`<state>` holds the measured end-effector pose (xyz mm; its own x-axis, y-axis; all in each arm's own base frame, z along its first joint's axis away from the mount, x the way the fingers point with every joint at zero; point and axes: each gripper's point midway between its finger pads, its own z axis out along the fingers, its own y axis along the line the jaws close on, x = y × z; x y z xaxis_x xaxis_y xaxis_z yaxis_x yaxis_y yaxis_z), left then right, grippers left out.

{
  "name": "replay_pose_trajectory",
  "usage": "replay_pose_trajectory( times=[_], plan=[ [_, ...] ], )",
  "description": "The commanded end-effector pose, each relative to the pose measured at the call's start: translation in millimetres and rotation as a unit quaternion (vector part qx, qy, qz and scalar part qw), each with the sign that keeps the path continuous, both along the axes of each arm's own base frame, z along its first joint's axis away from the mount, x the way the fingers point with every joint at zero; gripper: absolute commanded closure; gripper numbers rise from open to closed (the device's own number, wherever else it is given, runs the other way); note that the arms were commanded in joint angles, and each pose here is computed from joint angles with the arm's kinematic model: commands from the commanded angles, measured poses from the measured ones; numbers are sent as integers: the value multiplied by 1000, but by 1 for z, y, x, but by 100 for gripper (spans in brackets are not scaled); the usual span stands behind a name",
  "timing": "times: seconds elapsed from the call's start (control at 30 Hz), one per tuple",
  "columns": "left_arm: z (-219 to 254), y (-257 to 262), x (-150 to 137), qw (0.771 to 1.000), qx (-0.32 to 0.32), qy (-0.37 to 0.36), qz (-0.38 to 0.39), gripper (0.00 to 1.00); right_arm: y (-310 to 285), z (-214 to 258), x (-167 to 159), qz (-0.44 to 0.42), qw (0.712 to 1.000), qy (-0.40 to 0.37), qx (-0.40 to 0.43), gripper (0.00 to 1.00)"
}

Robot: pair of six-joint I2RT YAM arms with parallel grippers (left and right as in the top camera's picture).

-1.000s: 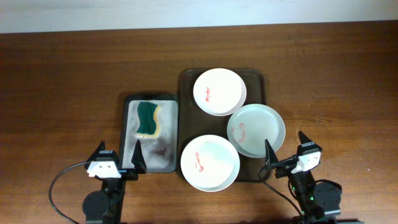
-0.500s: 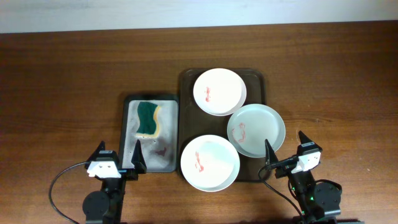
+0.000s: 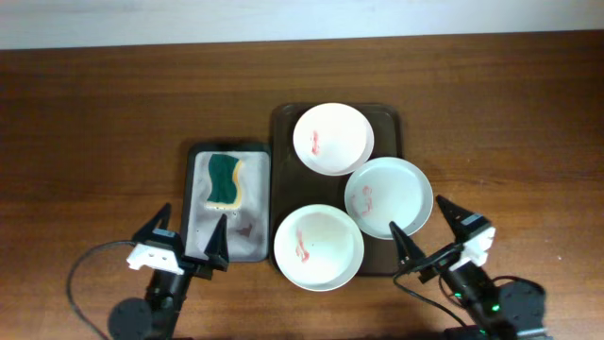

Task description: Clean dirty plates on tray and stack at the side

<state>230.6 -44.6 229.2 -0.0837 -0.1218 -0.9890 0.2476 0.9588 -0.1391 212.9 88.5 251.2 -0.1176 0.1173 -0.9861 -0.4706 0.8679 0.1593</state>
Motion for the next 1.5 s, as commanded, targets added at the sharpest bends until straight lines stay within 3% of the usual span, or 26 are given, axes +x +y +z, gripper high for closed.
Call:
replay_pose_trajectory(
  times=[0.0,0.03,0.13,0.27,0.3,0.33,0.4,0.47,0.53,0.6,0.67,0.8,0.83,0.87,0.97,1.03,1.1,1.23,1.3,1.33,1.43,1.47],
  plan=[
    [45,4,10,997,1,82,12,1,2,53,2,4,997,72,1,1],
    [47,4,21,987,5,158,11,1,-1,58,10,-8,990,138,-6,1],
    [43,4,43,955,9,296,10,1,1,65,25,-6,960,279,-18,1],
    [-4,-10,62,913,-9,407,-30,0,23,44,38,55,924,378,1,1],
    [-30,-7,66,892,-5,452,-20,12,24,30,37,62,911,408,-4,6],
    [-49,-6,69,875,-4,484,-18,14,24,23,34,65,904,422,-11,7],
    [-81,-8,78,848,-7,530,-21,1,21,15,27,64,895,441,-21,7],
    [-109,-11,99,839,0,543,-23,26,21,14,19,67,892,447,-28,8],
    [-141,-16,119,835,40,549,-10,39,20,14,13,67,890,450,-28,12],
    [-172,-5,134,825,92,552,79,43,20,13,10,68,887,456,-28,14],
    [-190,-13,144,825,104,550,85,48,21,10,6,69,882,465,-29,15],
    [-235,-12,138,793,94,592,109,60,37,7,-9,106,873,473,-51,17],
    [-248,-17,134,783,89,608,97,92,47,6,-17,125,868,477,-62,20],
    [-249,-21,132,782,81,612,87,100,49,3,-20,120,864,484,-70,22],
    [-223,-29,136,786,68,610,72,100,38,-20,-17,31,845,526,-85,23],
    [-185,-29,139,798,65,595,70,100,37,-49,-19,16,815,572,-91,26],
    [-142,-29,139,818,57,568,69,100,36,-90,-16,6,780,616,-110,37],
    [-84,-38,120,848,37,527,29,100,42,-159,-1,-1,733,668,-128,45],
    [-69,-37,108,853,35,521,27,100,44,-189,3,-2,713,688,-137,47],
    [-61,-46,96,851,30,523,-9,100,50,-212,-1,4,696,702,-152,48],
    [-63,-56,82,840,37,540,-30,100,61,-247,3,-12,693,700,-175,62],
    [-64,-59,79,837,42,544,-36,100,64,-252,13,-20,705,687,-175,71]
  ],
)
